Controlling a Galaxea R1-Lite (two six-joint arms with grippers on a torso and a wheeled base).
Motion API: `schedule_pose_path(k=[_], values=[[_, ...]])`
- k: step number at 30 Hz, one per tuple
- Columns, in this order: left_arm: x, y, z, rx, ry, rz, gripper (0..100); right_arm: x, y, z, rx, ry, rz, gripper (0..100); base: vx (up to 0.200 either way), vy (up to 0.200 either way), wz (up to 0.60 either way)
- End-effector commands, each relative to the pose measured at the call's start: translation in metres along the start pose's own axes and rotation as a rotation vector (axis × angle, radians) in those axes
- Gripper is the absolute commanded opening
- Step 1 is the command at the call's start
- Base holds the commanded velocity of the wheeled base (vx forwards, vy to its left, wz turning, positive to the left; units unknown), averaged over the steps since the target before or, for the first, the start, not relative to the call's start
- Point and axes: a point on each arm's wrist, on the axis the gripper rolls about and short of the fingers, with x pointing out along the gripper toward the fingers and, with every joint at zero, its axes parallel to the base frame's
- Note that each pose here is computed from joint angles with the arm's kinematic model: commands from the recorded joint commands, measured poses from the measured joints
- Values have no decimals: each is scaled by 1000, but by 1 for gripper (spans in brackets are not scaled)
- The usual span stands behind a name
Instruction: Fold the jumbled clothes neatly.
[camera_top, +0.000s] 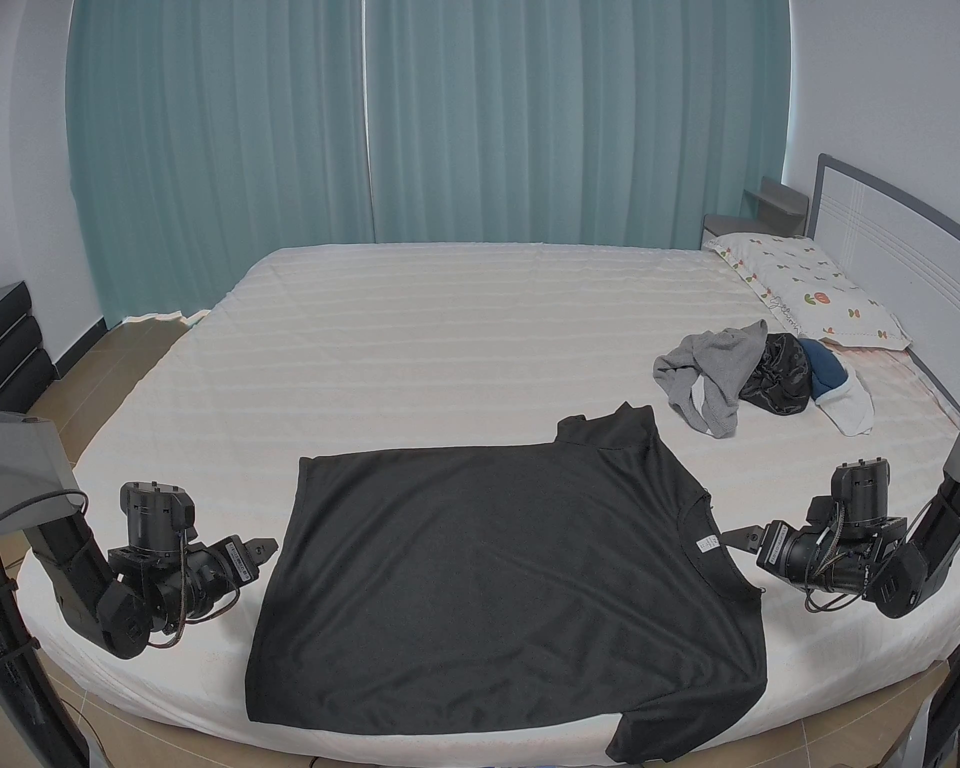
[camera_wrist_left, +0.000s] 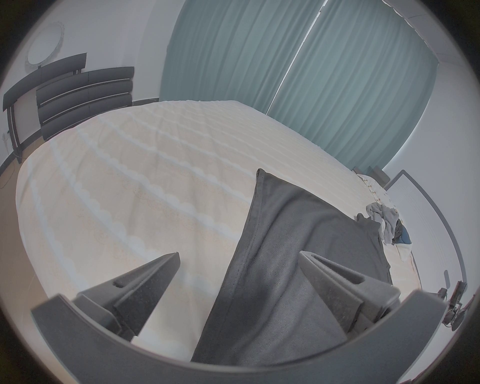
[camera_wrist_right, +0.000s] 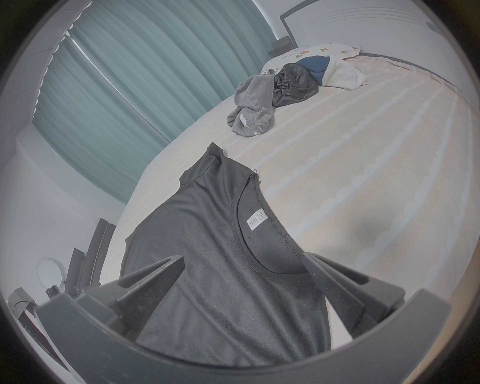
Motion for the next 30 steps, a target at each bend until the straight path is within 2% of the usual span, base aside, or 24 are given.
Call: schedule_pose_path(k=[1,9,12,15,21,30], values=[[2,-1,2,0,-9,-5,100,0,0,-1,0,3,-1,100,0,0,0],[12,-14,22,-16,-81,-48,100,0,0,-1,2,3,-1,100,0,0,0],[16,-17,27,-48,-100,-58,100,1,-1,-1,2,4,-2,100,0,0,0],[16,-18,27,-48,-98,-62,100,1,-1,-1,2,4,-2,100,0,0,0],[21,-18,26,-42,-88,-69,100,0,0,-1,2,3,-1,100,200,0,0],[44,-24,32,-54,-92,-95,100,3,0,-3,0,17,0,100,0,0,0]])
